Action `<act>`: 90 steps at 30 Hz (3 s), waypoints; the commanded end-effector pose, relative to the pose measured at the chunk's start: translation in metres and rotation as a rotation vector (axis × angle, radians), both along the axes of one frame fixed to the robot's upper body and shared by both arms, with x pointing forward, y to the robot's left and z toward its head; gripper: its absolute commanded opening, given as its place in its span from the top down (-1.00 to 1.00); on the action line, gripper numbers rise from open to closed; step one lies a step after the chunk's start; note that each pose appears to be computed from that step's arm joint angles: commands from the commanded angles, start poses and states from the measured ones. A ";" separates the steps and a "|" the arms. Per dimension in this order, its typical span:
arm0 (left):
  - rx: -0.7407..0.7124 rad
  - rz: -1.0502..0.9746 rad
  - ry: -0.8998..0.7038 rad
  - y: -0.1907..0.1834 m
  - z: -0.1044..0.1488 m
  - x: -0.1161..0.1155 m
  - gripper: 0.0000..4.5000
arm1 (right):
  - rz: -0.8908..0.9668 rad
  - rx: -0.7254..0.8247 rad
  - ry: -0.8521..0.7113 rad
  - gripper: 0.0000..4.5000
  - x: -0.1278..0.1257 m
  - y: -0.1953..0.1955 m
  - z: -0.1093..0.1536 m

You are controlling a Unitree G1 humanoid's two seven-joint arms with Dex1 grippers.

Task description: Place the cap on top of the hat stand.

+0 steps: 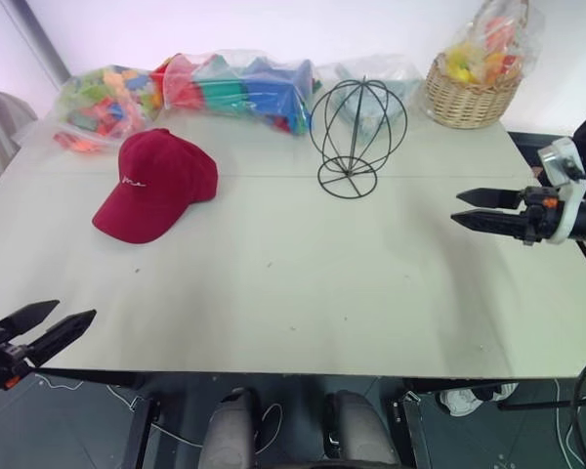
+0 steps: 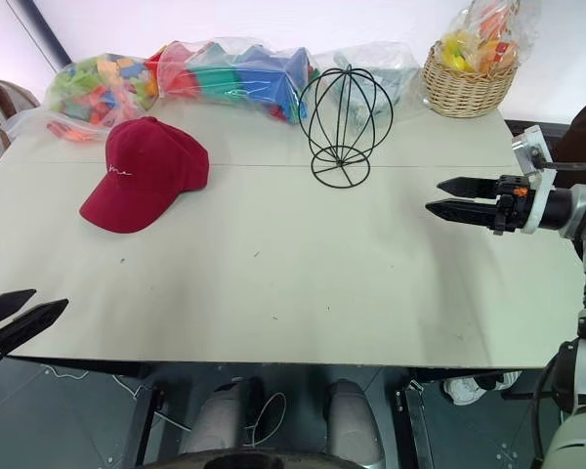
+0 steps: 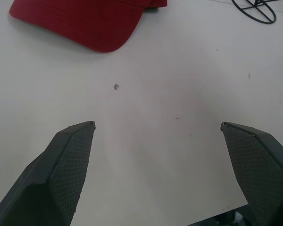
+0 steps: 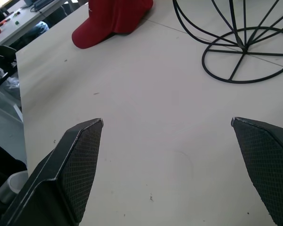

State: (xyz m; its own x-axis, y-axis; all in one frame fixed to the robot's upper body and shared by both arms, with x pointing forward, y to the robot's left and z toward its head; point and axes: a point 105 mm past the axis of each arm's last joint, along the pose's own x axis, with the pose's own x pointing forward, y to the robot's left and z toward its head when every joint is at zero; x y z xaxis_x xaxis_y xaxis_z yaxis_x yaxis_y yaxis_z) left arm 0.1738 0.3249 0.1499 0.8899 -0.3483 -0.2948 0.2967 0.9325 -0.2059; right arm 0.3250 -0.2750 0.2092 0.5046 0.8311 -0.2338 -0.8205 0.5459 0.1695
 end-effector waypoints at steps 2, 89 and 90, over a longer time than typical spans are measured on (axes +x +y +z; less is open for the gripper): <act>0.032 -0.002 -0.032 0.006 0.011 0.001 -0.98 | 0.006 0.003 -0.058 -1.00 0.001 0.002 0.014; 1.884 -0.372 -0.972 -0.021 -0.030 0.197 0.34 | 0.161 0.084 -0.073 -1.00 -0.041 0.076 0.037; 1.881 -0.373 -0.974 -0.023 -0.030 0.198 0.58 | 0.159 0.084 -0.073 -1.00 -0.041 0.076 0.037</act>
